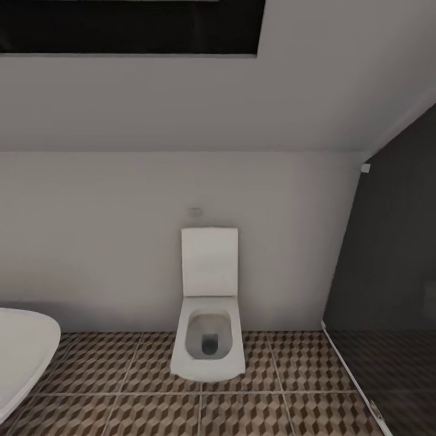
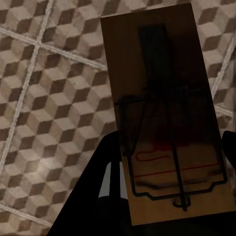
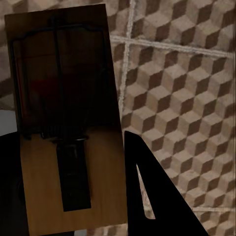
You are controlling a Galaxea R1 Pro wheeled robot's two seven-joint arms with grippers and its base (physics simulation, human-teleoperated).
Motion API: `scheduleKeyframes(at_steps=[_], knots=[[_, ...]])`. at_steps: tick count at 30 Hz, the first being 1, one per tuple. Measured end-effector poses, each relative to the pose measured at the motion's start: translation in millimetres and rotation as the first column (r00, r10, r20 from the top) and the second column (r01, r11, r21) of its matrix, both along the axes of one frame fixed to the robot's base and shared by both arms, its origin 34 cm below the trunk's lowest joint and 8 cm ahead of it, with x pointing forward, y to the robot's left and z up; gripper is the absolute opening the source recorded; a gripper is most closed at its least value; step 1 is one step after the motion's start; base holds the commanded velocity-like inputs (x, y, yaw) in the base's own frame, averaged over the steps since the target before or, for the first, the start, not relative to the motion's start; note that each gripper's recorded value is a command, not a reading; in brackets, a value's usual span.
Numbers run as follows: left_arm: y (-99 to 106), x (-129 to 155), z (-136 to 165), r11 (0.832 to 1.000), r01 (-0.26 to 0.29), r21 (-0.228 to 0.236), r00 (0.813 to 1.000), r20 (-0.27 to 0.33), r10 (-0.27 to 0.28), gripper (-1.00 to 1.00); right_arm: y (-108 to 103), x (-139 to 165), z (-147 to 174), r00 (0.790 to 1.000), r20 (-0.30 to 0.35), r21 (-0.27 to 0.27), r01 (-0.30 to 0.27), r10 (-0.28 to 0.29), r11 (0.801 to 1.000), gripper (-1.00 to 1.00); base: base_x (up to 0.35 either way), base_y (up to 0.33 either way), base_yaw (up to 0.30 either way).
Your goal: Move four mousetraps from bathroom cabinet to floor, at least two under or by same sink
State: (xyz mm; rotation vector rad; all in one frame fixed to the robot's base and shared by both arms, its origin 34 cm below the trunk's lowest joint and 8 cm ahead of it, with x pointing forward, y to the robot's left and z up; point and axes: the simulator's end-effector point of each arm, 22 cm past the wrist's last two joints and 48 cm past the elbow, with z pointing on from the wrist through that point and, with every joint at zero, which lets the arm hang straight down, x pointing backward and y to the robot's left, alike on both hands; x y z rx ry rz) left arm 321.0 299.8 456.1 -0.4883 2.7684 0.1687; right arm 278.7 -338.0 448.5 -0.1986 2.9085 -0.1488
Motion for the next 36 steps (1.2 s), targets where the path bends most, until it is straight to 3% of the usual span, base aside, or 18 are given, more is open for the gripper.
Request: scheduleKeyframes(at_steps=[17,36], knots=[[-0.1,0.5,0.1,1.0,0.0,0.0,1.0,0.002,0.0,-1.0,-0.2,0.0,0.0,1.0,0.0,-0.001,0.0,0.0,1.0,-1.0,0.217,-0.204,0.261],[-0.9,1.1,0.1,1.0,0.0,0.0,1.0,0.004,0.0,-1.0,-0.3,0.8,0.1,1.0,0.004,0.0,0.002,-0.002,1.0,-1.0,0.021,-0.017,0.024]])
